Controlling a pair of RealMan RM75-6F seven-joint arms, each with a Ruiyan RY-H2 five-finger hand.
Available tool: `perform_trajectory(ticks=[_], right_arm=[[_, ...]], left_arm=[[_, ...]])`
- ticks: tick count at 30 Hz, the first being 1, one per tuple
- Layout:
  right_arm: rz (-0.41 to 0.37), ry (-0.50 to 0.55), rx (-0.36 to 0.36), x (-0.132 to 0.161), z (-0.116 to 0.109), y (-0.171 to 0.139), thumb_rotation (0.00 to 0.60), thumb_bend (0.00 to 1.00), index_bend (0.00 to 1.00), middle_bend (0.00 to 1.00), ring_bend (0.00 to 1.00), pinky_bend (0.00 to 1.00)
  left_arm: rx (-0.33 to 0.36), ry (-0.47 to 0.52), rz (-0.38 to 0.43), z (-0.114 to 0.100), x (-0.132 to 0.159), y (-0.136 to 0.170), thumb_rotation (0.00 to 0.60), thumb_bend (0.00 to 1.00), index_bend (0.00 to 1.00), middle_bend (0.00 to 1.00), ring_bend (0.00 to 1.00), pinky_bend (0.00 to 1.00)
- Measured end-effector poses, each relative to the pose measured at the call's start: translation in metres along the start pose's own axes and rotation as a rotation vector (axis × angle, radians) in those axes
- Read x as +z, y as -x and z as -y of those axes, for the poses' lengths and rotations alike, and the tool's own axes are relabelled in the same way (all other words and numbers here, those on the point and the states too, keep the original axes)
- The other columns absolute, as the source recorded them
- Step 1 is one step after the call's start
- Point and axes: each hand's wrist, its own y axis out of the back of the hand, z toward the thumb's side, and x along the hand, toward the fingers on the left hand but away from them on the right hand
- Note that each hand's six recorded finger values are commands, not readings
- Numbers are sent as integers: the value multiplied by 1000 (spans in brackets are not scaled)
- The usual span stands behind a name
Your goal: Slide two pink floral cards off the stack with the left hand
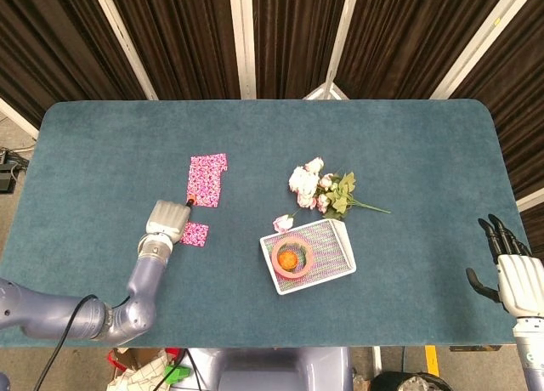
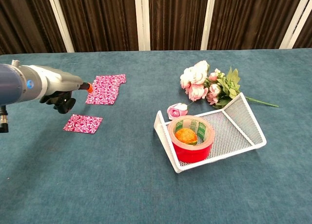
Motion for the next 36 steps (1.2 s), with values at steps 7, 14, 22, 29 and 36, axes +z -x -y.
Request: perform_trajectory(ticks=[7, 14, 22, 29, 36], right_arm=[[4, 0, -1, 0, 0, 1, 600, 367, 0, 50, 129, 249], [5, 2, -3, -2, 0, 0, 600, 366, 0, 50, 129, 250], [7, 3, -1, -2, 0, 1, 600, 367, 0, 50, 129, 250], [8, 4, 0, -2, 0, 1, 600, 367, 0, 49, 129, 250], [4, 10, -8, -1, -2, 0, 600, 367, 0, 49, 129, 250]], left_arm=[[-18, 16, -1, -3, 13, -14, 600, 972, 0, 807, 768, 682], [-44, 5, -7, 1, 22, -21, 600, 971, 0, 807, 768, 682], [-69, -11, -22, 3, 31, -26, 600, 971, 0, 807, 768, 682], [-88, -26, -67, 3, 29, -25, 600, 971, 0, 807, 767, 682], [-130, -45, -101, 10, 21, -20, 600, 971, 0, 807, 768, 682]])
